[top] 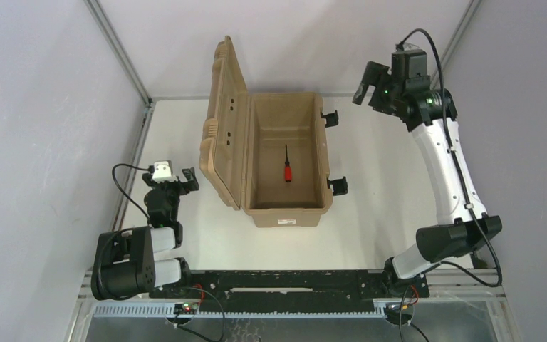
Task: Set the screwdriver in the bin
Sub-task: Reset both arms
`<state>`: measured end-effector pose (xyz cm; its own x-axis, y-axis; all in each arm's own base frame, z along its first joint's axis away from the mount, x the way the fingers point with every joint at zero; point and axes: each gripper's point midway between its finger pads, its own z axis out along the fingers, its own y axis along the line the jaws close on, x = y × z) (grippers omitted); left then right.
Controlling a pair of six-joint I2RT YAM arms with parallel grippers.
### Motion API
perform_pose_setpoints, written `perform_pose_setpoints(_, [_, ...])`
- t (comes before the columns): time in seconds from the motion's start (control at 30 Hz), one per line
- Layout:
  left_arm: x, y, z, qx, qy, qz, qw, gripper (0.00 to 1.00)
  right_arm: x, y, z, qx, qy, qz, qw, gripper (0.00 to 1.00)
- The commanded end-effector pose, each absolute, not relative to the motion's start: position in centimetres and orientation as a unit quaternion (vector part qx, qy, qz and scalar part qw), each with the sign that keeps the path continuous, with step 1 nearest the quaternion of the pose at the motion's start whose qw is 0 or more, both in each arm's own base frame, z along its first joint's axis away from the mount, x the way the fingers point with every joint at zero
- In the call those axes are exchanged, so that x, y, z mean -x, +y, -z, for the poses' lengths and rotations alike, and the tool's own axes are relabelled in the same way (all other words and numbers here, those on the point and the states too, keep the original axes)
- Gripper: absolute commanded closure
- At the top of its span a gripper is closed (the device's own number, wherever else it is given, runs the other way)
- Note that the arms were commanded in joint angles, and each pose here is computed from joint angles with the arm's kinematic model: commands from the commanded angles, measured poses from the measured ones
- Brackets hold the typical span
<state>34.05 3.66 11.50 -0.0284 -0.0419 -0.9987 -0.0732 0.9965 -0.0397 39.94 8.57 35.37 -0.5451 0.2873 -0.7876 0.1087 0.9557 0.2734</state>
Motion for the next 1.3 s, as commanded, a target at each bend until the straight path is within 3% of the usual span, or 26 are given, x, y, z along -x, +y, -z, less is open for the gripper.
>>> perform_pose_setpoints(0.0, [-35.0,3.8,-14.0,0.038,0.691,-0.014,0.721,0.00,-40.7,6.3,-35.9,-0.126,0.848,-0.104,0.505,0.00])
perform_pose_setpoints(0.37, [-35.0,3.8,-14.0,0.038,0.691,-0.014,0.721,0.00,-41.9,2.1,-28.8,-0.156,0.844,-0.070,0.508,0.00])
perform_pose_setpoints(0.87, [-35.0,3.8,-14.0,0.038,0.692,-0.014,0.721,0.00,-43.0,1.8,-15.3,-0.153,0.902,-0.040,0.403,0.00])
perform_pose_setpoints(1.27, [-35.0,3.8,-14.0,0.038,0.691,-0.014,0.721,0.00,-43.3,3.1,-11.6,-0.116,0.912,-0.062,0.389,0.00])
